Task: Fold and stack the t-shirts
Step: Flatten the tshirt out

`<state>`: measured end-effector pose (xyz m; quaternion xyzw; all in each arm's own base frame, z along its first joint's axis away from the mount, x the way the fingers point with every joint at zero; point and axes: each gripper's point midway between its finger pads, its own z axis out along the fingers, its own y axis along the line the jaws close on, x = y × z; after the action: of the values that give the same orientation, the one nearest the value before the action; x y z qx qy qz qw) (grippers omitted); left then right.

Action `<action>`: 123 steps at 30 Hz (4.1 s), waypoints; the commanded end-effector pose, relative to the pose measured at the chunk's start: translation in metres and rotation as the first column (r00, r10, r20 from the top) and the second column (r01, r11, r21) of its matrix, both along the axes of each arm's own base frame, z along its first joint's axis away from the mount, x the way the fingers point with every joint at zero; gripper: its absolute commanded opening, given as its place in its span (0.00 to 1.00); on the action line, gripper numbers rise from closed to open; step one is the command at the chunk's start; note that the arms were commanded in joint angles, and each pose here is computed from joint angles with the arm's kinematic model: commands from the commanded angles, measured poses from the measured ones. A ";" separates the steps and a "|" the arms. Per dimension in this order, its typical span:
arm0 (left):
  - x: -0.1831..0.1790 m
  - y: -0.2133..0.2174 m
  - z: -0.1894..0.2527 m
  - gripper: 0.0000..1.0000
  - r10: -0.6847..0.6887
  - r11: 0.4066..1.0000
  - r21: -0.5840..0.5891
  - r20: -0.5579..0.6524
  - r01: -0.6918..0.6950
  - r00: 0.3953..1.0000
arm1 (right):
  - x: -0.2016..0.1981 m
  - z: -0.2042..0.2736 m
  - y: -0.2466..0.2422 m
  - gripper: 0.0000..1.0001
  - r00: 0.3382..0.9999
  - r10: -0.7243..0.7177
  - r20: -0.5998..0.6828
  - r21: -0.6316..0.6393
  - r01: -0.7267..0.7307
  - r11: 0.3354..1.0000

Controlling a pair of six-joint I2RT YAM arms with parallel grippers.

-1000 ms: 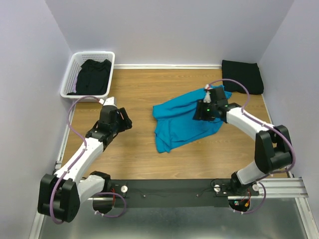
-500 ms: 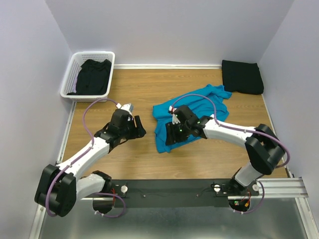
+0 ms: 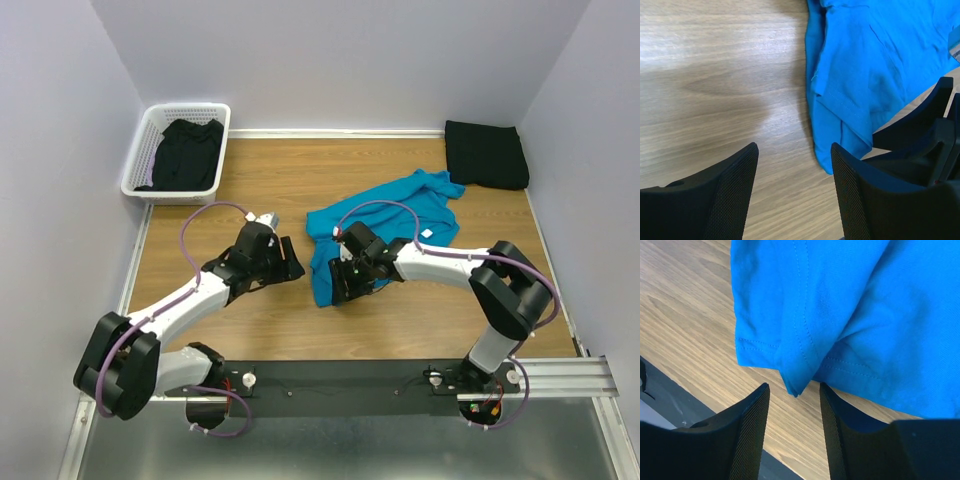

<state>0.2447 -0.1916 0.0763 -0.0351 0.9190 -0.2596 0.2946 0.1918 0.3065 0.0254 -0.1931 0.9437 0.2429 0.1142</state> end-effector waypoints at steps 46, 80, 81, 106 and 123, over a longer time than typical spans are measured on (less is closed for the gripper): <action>-0.046 -0.054 -0.052 0.52 -0.116 0.961 0.217 -0.251 0.172 0.961 | 0.098 0.084 -0.046 0.01 0.844 -0.158 0.513 -0.193 0.293 0.936; 0.052 0.044 0.047 0.00 0.178 0.789 0.581 0.095 -0.200 0.979 | 0.160 0.169 -0.154 0.01 0.634 -0.289 0.717 -0.149 0.545 0.825; 0.072 0.072 0.069 0.00 0.246 0.768 0.573 0.148 -0.286 0.958 | 0.175 0.188 -0.173 0.00 0.588 -0.317 0.744 -0.128 0.592 0.796; -0.030 0.238 0.539 0.00 0.411 0.639 -0.232 0.909 -0.733 0.071 | 0.080 0.548 -0.318 0.01 -0.182 -0.256 0.949 0.312 0.649 0.694; 0.067 0.190 0.453 0.00 0.220 0.720 0.110 0.900 -0.685 0.376 | 0.126 0.481 -0.307 0.01 0.037 -0.039 0.999 0.001 0.717 0.697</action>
<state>0.2461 0.0066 0.5843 -0.1134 0.5737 0.0130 0.8111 0.2692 -0.0012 0.5590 -0.0172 0.6203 -0.1600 0.7677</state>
